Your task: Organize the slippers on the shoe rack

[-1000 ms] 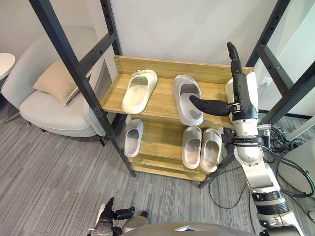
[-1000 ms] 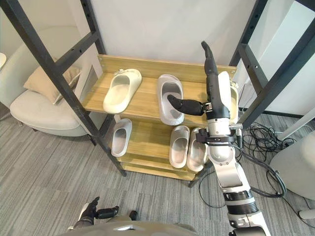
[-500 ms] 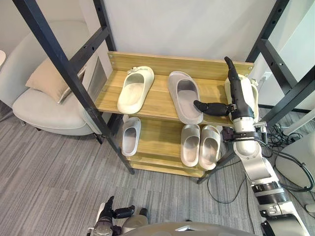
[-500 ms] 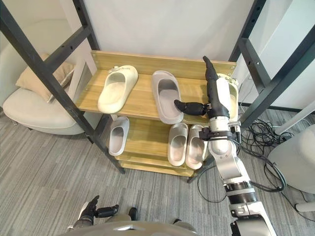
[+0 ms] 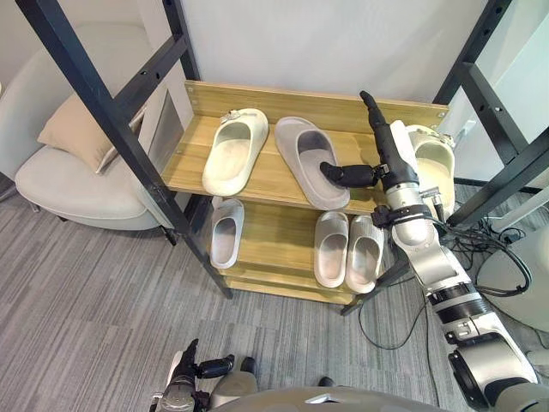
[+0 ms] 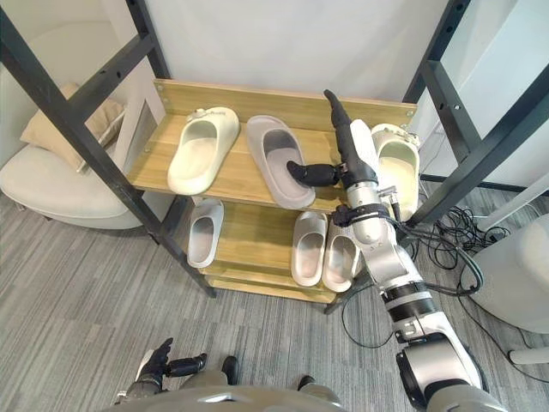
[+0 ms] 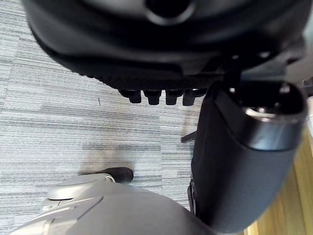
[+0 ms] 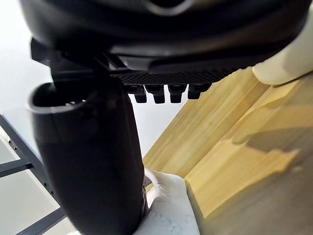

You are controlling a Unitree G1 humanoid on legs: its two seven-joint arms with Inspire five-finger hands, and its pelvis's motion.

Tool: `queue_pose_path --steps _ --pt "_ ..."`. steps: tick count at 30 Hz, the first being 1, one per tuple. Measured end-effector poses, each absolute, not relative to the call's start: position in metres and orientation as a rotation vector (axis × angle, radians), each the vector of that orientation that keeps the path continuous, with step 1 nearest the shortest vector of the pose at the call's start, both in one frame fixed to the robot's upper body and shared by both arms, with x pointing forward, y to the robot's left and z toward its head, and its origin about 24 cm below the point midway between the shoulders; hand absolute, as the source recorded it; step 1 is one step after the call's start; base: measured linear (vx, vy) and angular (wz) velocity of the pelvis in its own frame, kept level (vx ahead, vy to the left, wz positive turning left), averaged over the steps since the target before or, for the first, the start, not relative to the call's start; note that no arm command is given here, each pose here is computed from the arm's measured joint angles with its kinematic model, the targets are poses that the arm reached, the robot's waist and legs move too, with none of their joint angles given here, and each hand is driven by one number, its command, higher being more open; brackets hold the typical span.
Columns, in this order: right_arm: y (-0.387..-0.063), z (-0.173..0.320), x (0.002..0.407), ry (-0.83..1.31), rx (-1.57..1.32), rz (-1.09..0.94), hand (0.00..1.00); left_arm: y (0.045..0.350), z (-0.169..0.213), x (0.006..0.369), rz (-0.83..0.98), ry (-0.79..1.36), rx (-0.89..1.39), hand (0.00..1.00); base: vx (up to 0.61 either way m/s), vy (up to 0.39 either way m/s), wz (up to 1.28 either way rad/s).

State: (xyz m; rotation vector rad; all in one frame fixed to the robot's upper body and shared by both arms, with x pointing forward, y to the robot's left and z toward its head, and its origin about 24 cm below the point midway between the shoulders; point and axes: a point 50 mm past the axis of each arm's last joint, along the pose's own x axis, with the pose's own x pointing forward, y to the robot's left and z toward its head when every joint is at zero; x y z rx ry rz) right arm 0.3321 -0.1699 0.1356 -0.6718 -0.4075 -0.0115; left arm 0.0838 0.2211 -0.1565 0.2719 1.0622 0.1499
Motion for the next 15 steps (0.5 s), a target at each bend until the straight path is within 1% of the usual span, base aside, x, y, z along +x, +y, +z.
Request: queue_pose_path --steps 5,6,15 --pt "-0.165 0.144 0.340 -0.421 -0.705 0.039 1.00 0.222 -0.156 0.085 0.150 1.057 0.274 1.00 0.00 0.000 0.00" --pt "-0.164 0.146 0.341 -0.423 -0.709 0.047 0.00 0.223 -0.156 0.085 0.150 1.055 0.275 1.00 0.00 0.000 0.00" --pt "-0.158 0.158 0.356 -0.425 -0.768 0.111 0.00 0.225 -0.155 0.087 0.157 1.047 0.257 1.00 0.00 0.000 0.00"
